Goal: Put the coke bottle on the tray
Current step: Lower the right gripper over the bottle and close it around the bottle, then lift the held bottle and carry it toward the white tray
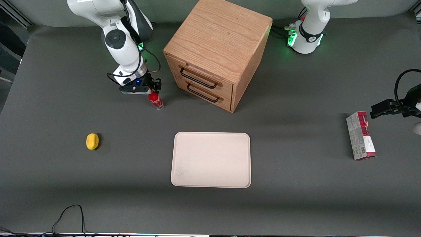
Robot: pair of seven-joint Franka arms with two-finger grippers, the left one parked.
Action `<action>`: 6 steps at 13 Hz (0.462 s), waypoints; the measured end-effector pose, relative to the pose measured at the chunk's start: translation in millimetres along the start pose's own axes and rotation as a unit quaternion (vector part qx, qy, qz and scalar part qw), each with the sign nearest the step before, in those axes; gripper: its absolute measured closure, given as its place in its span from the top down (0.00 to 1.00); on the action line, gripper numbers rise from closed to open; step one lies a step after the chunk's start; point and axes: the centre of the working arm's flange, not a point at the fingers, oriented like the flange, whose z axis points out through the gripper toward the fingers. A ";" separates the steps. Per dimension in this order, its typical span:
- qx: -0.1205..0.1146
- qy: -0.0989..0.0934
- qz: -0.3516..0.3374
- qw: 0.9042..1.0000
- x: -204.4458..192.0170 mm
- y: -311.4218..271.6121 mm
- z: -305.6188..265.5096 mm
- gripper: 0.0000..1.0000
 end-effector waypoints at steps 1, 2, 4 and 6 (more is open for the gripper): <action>0.000 0.001 0.001 1.000 1.4 1.2 -0.5 0.35; 0.000 0.002 0.004 1.000 3.5 2.5 -1.3 0.33; 0.003 0.006 0.009 1.000 9.4 4.5 -4.2 0.33; 0.010 0.012 0.010 1.000 20.4 -1.7 -17.1 0.33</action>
